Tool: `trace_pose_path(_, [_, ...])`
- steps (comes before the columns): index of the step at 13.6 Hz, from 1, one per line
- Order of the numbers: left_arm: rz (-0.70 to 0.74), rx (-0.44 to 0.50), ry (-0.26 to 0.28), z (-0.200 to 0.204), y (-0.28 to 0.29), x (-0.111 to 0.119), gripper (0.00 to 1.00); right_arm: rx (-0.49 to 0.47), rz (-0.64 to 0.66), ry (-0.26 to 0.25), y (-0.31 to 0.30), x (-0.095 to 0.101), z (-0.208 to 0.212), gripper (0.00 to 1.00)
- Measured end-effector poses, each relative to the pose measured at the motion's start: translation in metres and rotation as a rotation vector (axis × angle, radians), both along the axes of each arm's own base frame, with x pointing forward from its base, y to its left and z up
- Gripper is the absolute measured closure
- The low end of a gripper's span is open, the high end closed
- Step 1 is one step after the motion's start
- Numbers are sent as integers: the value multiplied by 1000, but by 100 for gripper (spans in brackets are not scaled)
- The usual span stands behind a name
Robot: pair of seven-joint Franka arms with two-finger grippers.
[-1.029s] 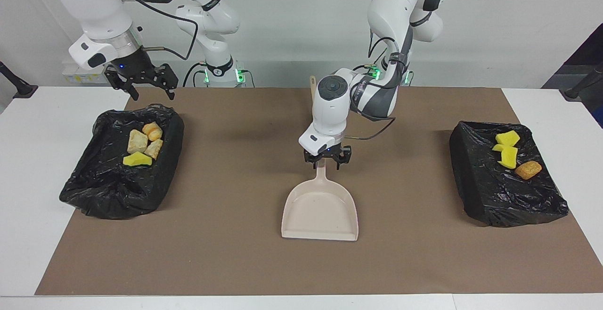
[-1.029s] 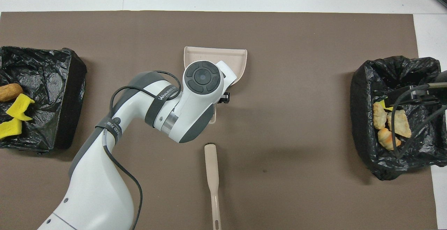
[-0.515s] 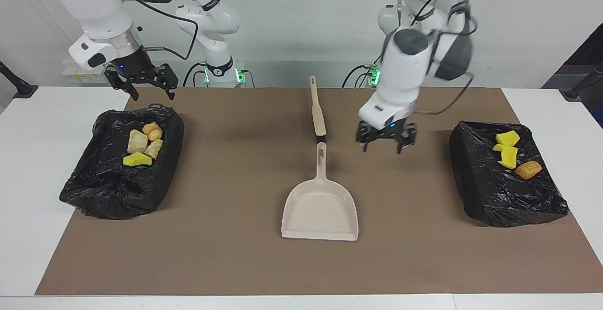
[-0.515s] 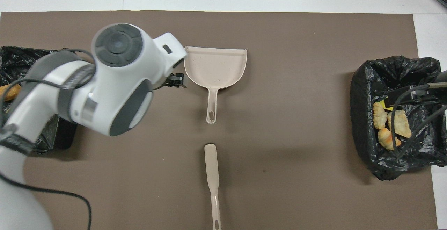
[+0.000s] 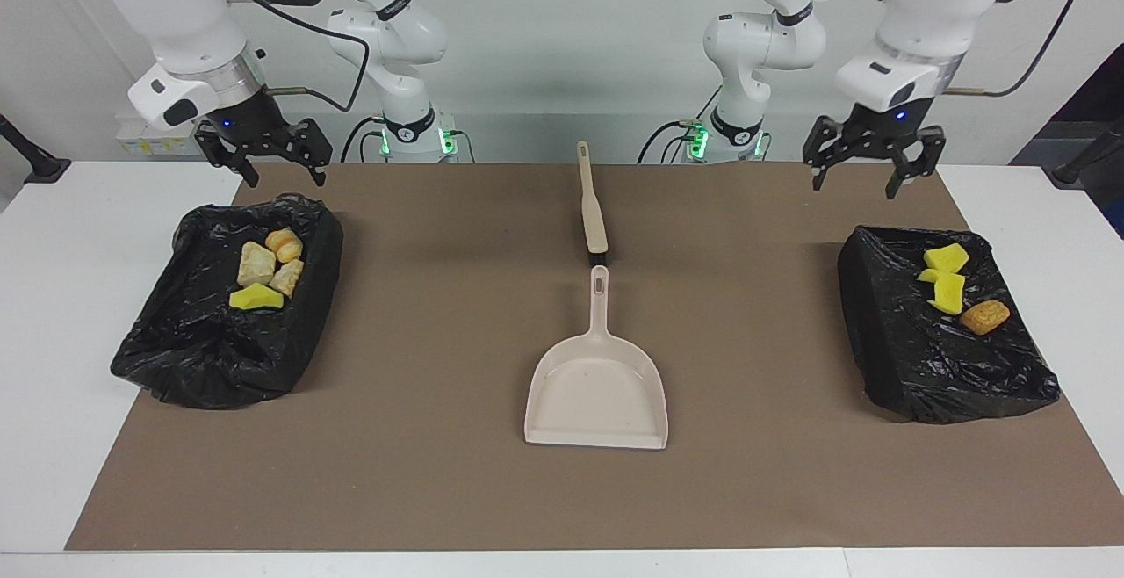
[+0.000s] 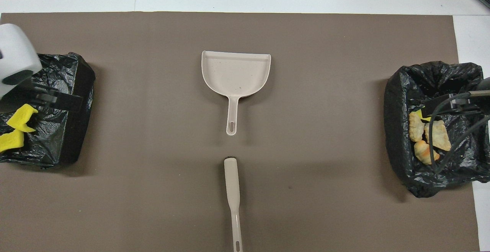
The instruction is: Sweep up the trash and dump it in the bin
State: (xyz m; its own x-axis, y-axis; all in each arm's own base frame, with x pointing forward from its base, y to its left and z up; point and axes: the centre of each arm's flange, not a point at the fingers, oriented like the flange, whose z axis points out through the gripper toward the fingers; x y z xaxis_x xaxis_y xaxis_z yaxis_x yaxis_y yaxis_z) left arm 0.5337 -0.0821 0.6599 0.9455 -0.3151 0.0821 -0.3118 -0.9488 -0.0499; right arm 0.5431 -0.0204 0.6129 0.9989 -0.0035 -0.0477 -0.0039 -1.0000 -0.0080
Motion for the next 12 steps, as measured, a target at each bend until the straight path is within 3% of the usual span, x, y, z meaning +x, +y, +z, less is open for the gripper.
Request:
trace_pose_path(5, [5,-19,7,35,35,-8,0,0,0,0,0,0,0,0])
trace_pose_path(12, [97,-23,48,36,40,-18,0,0,0,0,0,0,0,0])
